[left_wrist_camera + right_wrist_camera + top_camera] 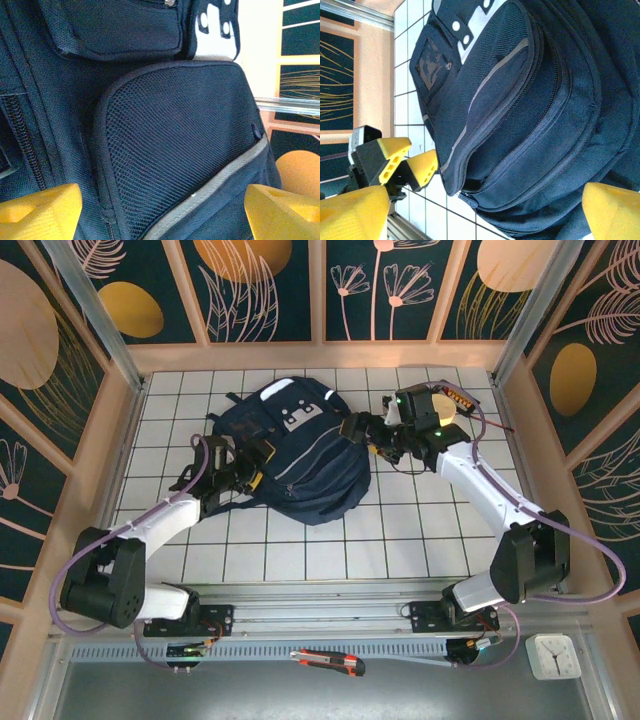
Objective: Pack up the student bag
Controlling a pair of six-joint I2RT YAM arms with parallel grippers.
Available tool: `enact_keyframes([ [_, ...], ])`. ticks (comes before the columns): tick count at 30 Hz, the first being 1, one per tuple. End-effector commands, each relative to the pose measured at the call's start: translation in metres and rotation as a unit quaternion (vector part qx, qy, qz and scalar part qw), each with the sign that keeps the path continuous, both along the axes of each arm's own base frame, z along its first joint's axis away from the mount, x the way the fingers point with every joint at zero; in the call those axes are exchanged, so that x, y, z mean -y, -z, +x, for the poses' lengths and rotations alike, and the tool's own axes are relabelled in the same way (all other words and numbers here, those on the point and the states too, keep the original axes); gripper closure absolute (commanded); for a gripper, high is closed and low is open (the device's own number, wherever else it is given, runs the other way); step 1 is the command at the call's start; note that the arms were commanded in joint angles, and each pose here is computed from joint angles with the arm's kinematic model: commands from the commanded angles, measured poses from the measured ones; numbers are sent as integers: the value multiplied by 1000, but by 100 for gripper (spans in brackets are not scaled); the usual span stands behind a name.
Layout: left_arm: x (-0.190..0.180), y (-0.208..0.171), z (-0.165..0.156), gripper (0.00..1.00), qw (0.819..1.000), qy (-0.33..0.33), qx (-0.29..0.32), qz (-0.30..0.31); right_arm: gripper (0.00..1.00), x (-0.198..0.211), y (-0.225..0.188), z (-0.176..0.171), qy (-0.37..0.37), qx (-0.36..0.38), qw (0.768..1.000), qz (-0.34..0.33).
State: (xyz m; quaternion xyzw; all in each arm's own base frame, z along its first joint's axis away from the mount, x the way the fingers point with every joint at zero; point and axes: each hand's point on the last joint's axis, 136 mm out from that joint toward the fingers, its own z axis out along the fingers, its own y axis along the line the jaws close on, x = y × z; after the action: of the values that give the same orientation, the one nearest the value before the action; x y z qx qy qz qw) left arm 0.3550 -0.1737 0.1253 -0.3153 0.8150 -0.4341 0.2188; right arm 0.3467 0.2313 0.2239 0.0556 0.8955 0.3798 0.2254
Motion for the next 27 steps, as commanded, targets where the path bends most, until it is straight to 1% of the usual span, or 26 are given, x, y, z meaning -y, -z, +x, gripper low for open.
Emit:
enact_keyframes([
  [1, 5, -6, 9, 16, 1000, 12, 13, -9, 1, 2, -4, -5, 6, 3, 1000, -3],
  [17, 10, 6, 29, 16, 1000, 25, 5, 16, 1, 1, -2, -5, 9, 0, 1000, -4],
  [27, 13, 17, 38, 19, 999, 37, -9, 34, 1, 3, -8, 1, 17, 7, 1000, -9],
])
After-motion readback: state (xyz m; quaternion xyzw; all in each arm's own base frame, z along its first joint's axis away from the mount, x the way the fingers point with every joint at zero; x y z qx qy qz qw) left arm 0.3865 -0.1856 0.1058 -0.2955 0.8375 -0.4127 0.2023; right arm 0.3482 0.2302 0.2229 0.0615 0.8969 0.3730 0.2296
